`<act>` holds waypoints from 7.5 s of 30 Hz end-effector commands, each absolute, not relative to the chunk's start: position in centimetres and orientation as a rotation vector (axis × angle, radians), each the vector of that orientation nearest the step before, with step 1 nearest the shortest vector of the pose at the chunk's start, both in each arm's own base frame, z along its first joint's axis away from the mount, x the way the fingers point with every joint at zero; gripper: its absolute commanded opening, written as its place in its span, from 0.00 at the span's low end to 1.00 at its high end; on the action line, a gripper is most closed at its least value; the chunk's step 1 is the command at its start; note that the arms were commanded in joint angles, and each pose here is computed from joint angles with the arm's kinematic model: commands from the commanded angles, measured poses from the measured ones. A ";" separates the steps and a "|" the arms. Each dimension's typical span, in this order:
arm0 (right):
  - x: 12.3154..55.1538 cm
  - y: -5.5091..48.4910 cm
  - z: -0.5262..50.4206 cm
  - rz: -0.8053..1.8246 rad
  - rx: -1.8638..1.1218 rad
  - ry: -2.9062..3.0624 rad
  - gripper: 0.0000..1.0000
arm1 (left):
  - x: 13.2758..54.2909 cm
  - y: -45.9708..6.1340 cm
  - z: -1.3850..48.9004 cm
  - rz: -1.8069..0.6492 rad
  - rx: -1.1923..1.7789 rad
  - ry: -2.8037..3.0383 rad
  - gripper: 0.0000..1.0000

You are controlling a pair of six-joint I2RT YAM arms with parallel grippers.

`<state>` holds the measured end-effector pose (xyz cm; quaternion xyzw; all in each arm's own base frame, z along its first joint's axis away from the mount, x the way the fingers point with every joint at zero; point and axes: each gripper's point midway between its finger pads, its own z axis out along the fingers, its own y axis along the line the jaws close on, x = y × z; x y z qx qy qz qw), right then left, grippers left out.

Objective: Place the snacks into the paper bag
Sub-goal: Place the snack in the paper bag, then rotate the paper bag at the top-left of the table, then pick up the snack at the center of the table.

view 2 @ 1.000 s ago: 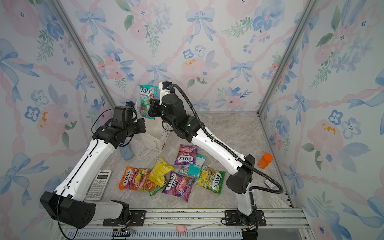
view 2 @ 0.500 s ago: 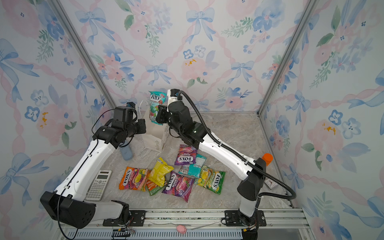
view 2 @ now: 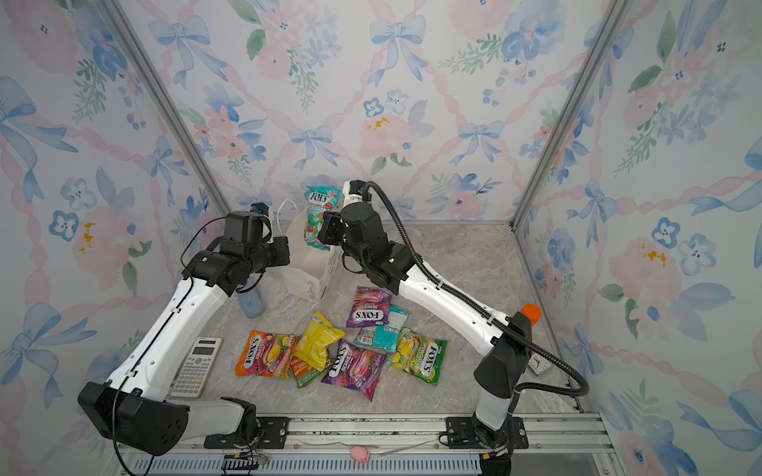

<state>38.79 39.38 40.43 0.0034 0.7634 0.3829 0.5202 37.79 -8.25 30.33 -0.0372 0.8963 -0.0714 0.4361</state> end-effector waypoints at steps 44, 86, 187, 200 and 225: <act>40.4 42.8 42.6 1.122 -0.151 1.854 0.56 | 37.2 -11.3 31.5 -0.376 0.036 2.217 0.00; 43.2 28.9 27.0 1.004 0.162 2.219 0.61 | 38.8 -12.8 30.5 -0.548 0.126 2.244 0.00; 38.3 26.8 23.4 0.795 -0.066 2.417 0.52 | 41.1 -6.2 28.7 -0.331 0.024 2.298 0.47; 32.6 25.3 12.7 0.814 0.052 2.677 0.52 | 41.0 -6.2 27.8 -0.350 0.035 2.320 0.22; 34.0 27.3 4.8 0.981 0.240 2.761 0.33 | 40.6 -7.9 28.9 -0.448 0.088 2.296 0.00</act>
